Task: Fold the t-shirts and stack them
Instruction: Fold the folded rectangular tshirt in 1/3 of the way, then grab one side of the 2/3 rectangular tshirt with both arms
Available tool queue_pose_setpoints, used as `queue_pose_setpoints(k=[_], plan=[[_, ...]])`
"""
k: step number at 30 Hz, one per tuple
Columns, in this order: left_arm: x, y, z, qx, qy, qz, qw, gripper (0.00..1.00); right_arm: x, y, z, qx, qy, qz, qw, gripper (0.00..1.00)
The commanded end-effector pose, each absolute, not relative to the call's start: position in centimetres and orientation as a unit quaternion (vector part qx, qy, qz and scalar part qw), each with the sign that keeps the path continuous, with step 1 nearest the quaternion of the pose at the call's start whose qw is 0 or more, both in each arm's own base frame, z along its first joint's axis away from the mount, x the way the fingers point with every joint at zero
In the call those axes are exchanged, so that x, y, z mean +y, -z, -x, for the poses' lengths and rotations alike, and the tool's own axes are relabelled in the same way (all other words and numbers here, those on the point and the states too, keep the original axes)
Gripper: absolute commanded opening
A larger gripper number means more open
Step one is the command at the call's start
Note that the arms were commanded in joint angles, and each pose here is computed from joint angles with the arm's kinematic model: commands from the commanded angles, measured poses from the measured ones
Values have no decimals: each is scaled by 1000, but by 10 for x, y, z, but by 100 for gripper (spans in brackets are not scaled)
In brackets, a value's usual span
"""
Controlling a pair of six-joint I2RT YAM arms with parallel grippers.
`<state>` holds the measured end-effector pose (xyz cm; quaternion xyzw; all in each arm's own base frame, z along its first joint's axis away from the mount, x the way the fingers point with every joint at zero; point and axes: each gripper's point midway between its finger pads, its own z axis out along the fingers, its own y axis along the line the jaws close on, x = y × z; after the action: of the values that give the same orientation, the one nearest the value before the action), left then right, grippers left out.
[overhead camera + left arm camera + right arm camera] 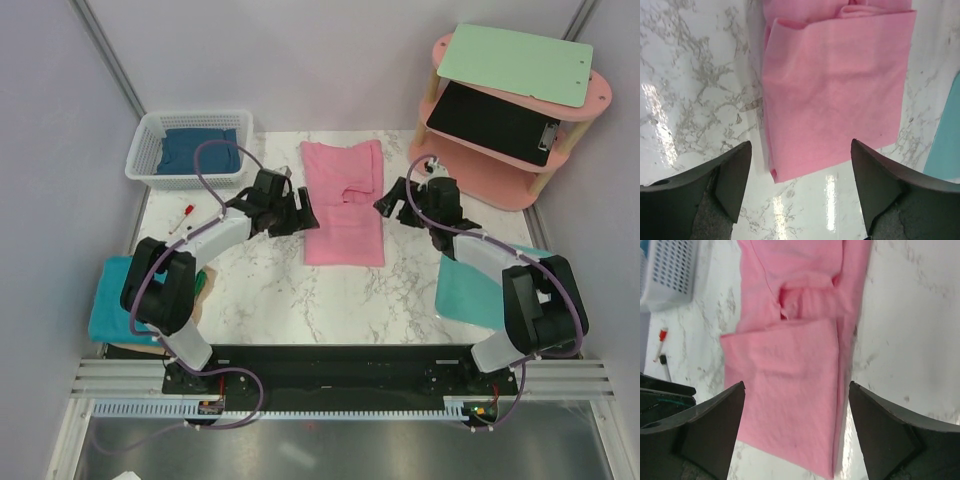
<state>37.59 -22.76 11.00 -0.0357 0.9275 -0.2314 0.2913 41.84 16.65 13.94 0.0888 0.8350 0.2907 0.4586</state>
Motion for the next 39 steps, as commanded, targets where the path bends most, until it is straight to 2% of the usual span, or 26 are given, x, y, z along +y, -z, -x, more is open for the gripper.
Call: queue_pose_setpoints(k=[1,7,9,13,16,18,19,21,22,24,25,28,34,39], plan=[[-232,-85,-357,924,264,44,275,84,167,-91,-372,872,-296,-94,379,90],[-231,-57,-335,928,273,56,248,82,167,-68,-343,879,-310,-108,347,85],[-232,-55,-333,928,276,55,244,81,168,-60,-337,880,-317,-111,337,76],[-235,-48,-328,929,279,53,235,72,175,-44,-330,882,-334,-122,309,74],[-240,-41,-323,930,286,53,223,62,186,-33,-325,881,-356,-128,285,67],[-245,-40,-322,929,295,49,219,54,196,-31,-322,879,-370,-130,272,61],[-247,-36,-320,930,296,52,214,43,199,-25,-319,882,-371,-132,260,56],[-252,-33,-318,929,301,47,209,30,211,-22,-313,883,-377,-127,249,51],[-253,-32,-317,930,301,46,207,18,214,-21,-311,884,-378,-126,246,40],[-257,-33,-314,929,305,41,205,8,222,-21,-306,884,-384,-123,237,25],[-257,-36,-310,928,308,40,205,2,224,-22,-304,884,-385,-123,234,8],[-256,-37,-295,930,306,40,198,2,226,-27,-293,887,-384,-116,227,0],[-239,-50,-245,944,272,40,183,2,218,-47,-268,900,-366,-85,222,0],[-227,-77,-212,941,286,46,175,2,219,-75,-236,895,-389,-61,209,0]])
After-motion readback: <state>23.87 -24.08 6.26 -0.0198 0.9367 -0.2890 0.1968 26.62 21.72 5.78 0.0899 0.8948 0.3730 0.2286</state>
